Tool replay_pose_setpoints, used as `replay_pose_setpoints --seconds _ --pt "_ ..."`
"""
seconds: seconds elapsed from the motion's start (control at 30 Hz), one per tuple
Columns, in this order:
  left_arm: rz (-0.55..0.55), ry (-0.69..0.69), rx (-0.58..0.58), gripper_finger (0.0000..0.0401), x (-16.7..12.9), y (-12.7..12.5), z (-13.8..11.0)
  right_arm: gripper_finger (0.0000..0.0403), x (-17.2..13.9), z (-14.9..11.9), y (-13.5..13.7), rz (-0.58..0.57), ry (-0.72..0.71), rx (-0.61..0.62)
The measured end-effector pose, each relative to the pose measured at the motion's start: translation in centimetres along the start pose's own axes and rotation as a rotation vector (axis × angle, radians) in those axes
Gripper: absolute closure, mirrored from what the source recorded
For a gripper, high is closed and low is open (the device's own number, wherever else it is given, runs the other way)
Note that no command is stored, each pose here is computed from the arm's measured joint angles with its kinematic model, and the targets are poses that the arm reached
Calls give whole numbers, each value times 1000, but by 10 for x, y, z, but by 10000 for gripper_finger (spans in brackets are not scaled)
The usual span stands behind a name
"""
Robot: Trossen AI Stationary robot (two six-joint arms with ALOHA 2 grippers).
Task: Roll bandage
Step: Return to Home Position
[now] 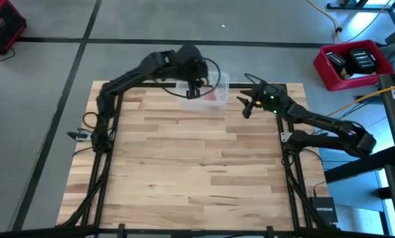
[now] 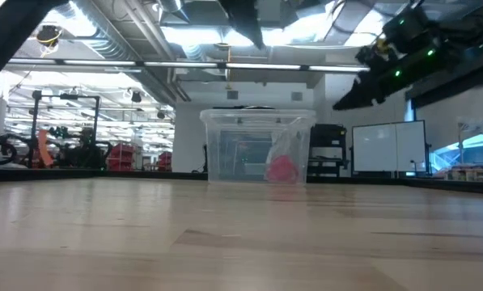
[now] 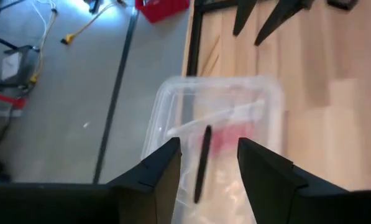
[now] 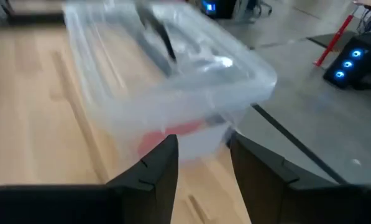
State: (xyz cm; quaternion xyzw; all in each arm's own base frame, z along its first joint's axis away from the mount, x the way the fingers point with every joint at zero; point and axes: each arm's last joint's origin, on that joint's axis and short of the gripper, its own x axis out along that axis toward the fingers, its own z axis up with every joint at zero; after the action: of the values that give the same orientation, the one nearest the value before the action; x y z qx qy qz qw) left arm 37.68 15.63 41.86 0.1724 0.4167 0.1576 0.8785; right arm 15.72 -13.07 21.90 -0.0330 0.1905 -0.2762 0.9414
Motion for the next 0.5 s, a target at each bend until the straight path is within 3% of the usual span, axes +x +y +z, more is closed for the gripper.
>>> replay_pose_setpoints --seconds 0.27,0.5 --pt "-37 -75 -125 284 -65 -1 -3 251 -34 16 5 149 -127 155" --pt "-97 -141 -139 336 -106 -25 2 251 -47 18 10 316 -152 201"
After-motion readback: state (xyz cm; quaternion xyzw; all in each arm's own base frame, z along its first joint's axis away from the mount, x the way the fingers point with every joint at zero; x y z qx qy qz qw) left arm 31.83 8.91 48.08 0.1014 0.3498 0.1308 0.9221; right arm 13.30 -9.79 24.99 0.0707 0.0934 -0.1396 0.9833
